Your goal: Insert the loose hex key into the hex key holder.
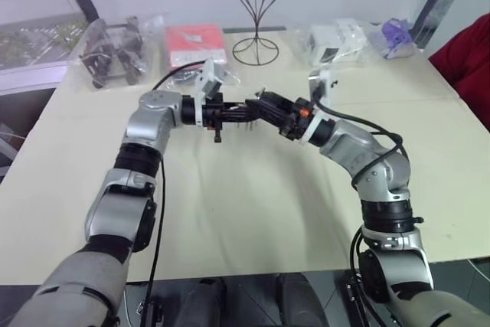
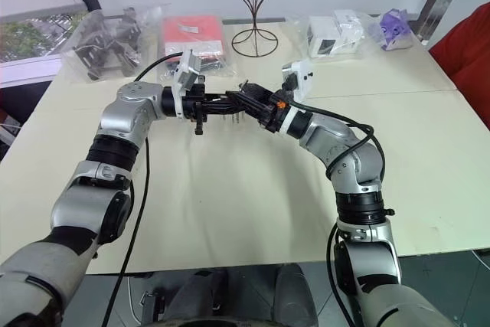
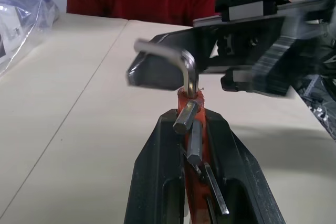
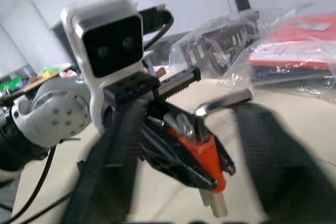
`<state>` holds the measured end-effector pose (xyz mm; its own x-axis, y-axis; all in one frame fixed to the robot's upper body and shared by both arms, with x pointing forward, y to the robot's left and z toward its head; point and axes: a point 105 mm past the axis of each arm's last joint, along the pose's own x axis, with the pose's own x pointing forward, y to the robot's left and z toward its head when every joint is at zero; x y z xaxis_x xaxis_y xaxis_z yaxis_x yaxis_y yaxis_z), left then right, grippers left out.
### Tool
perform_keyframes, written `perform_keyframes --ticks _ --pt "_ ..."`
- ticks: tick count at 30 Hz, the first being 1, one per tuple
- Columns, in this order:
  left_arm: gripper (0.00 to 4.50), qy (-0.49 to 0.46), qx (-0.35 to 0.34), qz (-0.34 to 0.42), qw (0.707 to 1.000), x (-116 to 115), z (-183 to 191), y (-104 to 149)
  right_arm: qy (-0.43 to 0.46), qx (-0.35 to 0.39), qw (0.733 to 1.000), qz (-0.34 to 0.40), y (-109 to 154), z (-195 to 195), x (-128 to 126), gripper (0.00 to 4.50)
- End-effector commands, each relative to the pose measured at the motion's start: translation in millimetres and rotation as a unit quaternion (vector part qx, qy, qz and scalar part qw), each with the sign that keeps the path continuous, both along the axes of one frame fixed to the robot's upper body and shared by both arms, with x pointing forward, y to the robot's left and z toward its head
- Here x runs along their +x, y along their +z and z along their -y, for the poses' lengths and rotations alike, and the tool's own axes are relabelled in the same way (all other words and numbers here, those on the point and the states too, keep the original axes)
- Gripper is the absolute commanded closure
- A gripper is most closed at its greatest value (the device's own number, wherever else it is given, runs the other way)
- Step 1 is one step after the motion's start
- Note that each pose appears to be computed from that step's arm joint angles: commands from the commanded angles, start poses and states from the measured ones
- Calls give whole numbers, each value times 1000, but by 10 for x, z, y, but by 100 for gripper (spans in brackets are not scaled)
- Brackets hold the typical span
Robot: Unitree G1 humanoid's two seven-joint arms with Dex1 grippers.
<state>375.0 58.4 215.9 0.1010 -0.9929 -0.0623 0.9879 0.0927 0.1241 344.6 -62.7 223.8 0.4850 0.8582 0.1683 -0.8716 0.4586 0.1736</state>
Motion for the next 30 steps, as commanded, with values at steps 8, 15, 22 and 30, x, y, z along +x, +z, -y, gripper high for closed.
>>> perform_keyframes --ticks 8,15,22,30 --pt "450 7 -15 14 1000 -12 -70 102 19 -54 998 7 11 224 -122 71" --pt "450 52 -37 -119 991 -97 -225 -253 -12 -237 967 91 -194 592 -192 71" --pt "450 179 -72 -297 935 -45 -453 -767 -1 -284 952 112 -280 693 -301 71" --pt "182 250 -64 -378 889 7 -523 -1102 6 -274 955 113 -314 615 -322 64"
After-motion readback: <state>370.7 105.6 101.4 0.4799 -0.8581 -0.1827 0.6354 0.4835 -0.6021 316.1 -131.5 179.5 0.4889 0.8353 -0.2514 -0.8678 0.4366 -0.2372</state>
